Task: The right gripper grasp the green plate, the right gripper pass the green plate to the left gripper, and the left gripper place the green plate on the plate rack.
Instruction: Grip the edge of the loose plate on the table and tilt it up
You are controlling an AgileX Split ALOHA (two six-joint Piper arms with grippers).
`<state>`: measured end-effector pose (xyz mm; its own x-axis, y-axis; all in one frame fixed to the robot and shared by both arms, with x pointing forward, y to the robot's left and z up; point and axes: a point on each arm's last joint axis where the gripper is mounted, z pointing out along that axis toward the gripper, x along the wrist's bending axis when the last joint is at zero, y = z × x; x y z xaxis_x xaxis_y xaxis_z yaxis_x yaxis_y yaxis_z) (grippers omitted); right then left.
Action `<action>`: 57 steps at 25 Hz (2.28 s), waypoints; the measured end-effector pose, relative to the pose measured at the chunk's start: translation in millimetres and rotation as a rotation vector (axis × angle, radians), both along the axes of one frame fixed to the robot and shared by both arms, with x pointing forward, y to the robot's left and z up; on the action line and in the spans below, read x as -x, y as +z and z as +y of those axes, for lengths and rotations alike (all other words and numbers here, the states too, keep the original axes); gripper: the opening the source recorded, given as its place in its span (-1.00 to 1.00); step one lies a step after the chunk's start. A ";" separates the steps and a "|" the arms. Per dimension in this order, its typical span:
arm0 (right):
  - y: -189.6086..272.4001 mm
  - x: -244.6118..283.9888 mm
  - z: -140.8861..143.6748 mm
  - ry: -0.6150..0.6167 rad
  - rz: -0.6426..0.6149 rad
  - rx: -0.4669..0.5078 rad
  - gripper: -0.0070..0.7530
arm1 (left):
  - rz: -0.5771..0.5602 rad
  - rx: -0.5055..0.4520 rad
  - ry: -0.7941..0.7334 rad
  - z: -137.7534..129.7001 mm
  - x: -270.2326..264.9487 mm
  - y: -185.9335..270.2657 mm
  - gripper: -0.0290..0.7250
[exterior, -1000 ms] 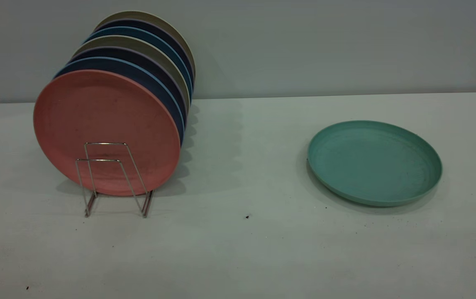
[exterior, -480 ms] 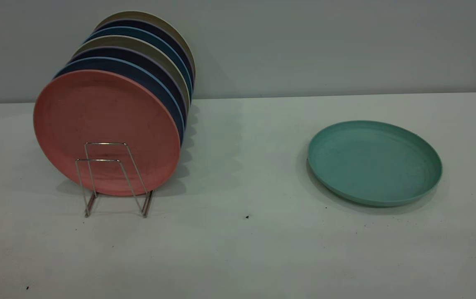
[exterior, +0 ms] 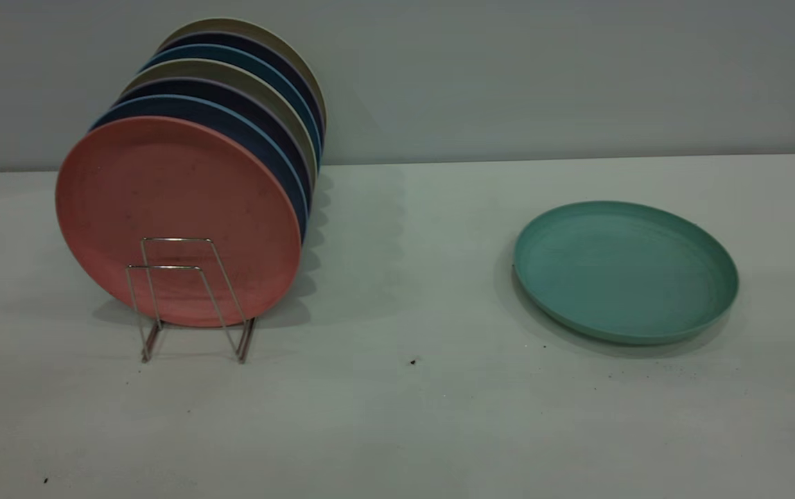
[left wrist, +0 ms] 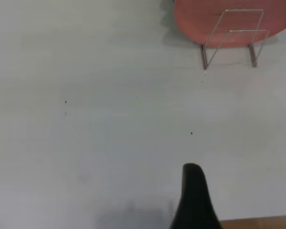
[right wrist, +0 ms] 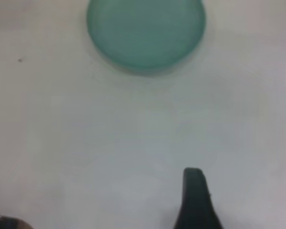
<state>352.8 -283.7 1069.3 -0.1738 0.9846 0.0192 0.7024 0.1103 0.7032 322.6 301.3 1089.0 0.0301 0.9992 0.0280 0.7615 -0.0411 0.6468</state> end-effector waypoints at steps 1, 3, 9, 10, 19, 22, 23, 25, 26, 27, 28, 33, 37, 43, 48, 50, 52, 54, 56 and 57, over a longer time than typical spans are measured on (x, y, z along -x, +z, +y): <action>1.4 -10.0 1.5 0.009 0.012 -0.007 0.44 | 0.030 -0.009 -0.011 -0.2 -14.0 1.6 0.59; -0.9 -32.2 5.1 0.026 0.068 -0.025 0.44 | 0.068 -0.025 -0.031 -0.5 -38.6 6.2 0.60; -21.1 -89.4 15.8 0.078 0.166 -0.094 0.44 | 0.125 -0.041 -0.073 -2.4 -105.3 -4.0 0.60; -27.8 -98.1 17.3 0.079 0.179 -0.108 0.44 | 0.135 -0.033 -0.082 -3.5 -115.3 -8.2 0.60; -93.2 -164.5 26.2 0.078 0.303 -0.185 0.44 | 0.178 0.158 -0.246 -33.8 -186.9 -43.2 0.60; -108.4 -186.4 28.1 0.079 0.338 -0.195 0.44 | 0.193 0.202 -0.316 -56.1 -202.9 -56.4 0.60; -112.9 -193.9 28.5 0.078 0.346 -0.196 0.44 | 0.197 0.210 -0.339 -65.0 -206.6 -61.1 0.60; -122.2 -207.6 28.1 0.073 0.364 -0.199 0.44 | 0.216 0.218 -0.380 -83.4 -214.4 -74.1 0.60; -124.5 -214.4 26.7 0.067 0.368 -0.206 0.44 | 0.223 0.220 -0.389 -90.8 -218.1 -81.3 0.60; -129.0 -221.2 23.7 0.057 0.378 -0.213 0.44 | 0.226 0.222 -0.402 -99.3 -220.9 -86.4 0.60; -133.9 -227.6 19.4 0.044 0.390 -0.222 0.44 | 0.233 0.222 -0.412 -107.0 -223.5 -93.8 0.60; -159.2 -253.7 -14.2 -0.029 0.444 -0.290 0.44 | 0.241 0.198 -0.441 -134.8 -231.4 -124.9 0.60; -188.6 -271.5 -39.6 -0.048 0.470 -0.387 0.42 | 0.232 0.183 -0.452 -147.1 -233.8 -137.3 0.60; -234.4 -291.0 -69.7 -0.104 0.470 -0.499 0.35 | 0.206 0.178 -0.448 -149.6 -236.3 -137.7 0.60; -258.5 -302.0 -80.9 -0.121 0.485 -0.530 0.30 | 0.205 0.179 -0.447 -149.6 -236.4 -137.7 0.59; -266.1 -305.1 -79.5 -0.107 0.497 -0.545 0.29 | 0.205 0.179 -0.447 -149.6 -236.4 -137.7 0.59; -271.2 -308.4 -76.8 -0.098 0.502 -0.558 0.28 | 0.205 0.179 -0.447 -149.6 -236.4 -137.7 0.59; -274.2 -310.4 -73.3 -0.086 0.503 -0.565 0.27 | 0.205 0.179 -0.447 -149.6 -236.4 -137.7 0.59; -276.0 -312.9 -68.8 -0.077 0.497 -0.571 0.24 | 0.205 0.179 -0.447 -149.6 -236.4 -137.7 0.59; -276.4 -314.0 -66.3 -0.072 0.494 -0.570 0.22 | 0.205 0.179 -0.447 -149.6 -236.4 -137.7 0.59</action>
